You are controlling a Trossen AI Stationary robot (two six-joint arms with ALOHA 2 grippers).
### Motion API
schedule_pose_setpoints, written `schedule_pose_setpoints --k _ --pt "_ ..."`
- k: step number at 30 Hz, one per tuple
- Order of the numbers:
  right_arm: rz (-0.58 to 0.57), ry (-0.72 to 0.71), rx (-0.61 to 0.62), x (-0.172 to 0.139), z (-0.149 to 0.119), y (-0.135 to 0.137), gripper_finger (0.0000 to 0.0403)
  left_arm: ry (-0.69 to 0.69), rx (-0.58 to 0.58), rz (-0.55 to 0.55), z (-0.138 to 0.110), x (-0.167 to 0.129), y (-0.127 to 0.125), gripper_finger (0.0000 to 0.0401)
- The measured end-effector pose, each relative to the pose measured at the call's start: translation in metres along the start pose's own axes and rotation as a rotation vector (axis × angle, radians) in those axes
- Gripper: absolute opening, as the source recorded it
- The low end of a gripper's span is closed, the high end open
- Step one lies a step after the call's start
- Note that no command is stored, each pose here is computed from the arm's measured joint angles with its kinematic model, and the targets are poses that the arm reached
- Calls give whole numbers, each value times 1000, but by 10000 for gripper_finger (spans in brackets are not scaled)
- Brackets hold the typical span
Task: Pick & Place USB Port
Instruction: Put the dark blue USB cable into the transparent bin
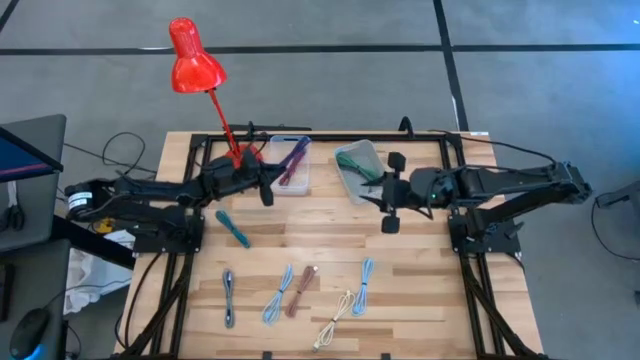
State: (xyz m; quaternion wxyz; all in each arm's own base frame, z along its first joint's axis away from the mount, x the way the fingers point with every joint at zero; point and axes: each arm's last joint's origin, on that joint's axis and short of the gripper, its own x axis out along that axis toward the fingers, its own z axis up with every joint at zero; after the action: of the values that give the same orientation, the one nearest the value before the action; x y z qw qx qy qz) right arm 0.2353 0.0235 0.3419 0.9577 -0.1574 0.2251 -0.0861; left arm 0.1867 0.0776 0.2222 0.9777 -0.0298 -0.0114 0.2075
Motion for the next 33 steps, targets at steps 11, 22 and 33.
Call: schedule_pose_setpoints --k 11,22,33 --pt "119 98 -26 -11 -9 27 118 203 -13 53 -32 13 27 34" --pt "103 19 -6 -51 -6 31 100 213 -30 38 -51 27 42 34" --pt "67 -97 103 -93 -61 30 98 225 -45 25 -53 27 50 34"
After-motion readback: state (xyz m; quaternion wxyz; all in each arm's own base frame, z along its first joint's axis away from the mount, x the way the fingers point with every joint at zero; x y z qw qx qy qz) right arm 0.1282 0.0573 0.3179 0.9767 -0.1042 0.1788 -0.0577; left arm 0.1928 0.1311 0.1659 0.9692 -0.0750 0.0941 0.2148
